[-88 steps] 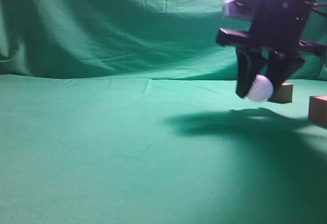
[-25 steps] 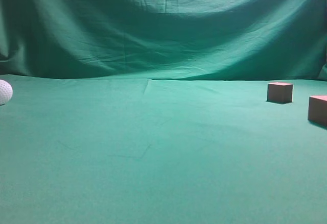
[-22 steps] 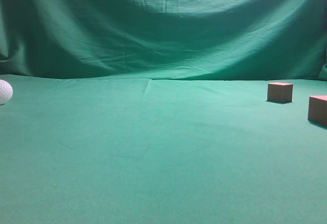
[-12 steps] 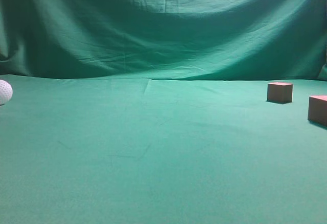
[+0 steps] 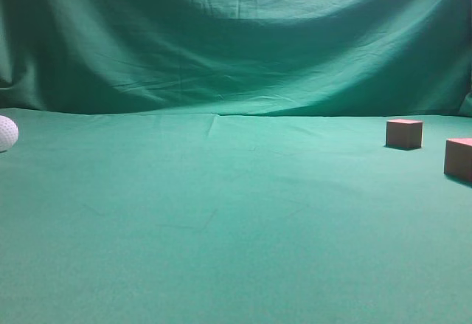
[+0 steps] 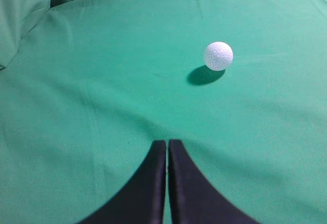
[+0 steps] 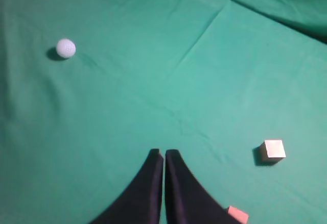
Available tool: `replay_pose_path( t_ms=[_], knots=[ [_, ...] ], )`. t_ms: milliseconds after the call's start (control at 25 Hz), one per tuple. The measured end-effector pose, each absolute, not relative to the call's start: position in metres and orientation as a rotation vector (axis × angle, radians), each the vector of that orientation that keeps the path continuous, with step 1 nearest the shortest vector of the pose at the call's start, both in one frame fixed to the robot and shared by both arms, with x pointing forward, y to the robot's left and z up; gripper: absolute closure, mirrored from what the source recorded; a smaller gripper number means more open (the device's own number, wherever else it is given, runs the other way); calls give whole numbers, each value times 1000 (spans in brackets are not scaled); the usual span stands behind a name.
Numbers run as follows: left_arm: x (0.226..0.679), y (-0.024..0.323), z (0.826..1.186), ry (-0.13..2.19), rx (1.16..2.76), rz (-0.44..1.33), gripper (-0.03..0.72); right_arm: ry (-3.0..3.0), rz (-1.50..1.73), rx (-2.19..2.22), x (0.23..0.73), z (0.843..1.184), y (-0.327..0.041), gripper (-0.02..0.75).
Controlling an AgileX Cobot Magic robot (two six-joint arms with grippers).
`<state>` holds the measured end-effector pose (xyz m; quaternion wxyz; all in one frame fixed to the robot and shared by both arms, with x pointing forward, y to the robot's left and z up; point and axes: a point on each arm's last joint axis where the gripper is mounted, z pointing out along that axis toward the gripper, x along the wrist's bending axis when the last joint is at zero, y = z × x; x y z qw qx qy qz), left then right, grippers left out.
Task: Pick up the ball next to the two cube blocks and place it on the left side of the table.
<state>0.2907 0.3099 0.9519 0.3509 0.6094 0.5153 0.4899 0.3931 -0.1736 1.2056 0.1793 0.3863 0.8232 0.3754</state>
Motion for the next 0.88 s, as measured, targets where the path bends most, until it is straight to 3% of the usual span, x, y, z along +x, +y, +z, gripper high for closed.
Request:
replay_pose_path(
  t_ms=[400,880],
  knots=[
    [291,310,952,1334,1578,1268,688,2114,1374,1033,327,1149,-223,738],
    [291,310,952,1334,1578,1268,688,2105,1348,1029,293,1119,-252,738]
  ],
)
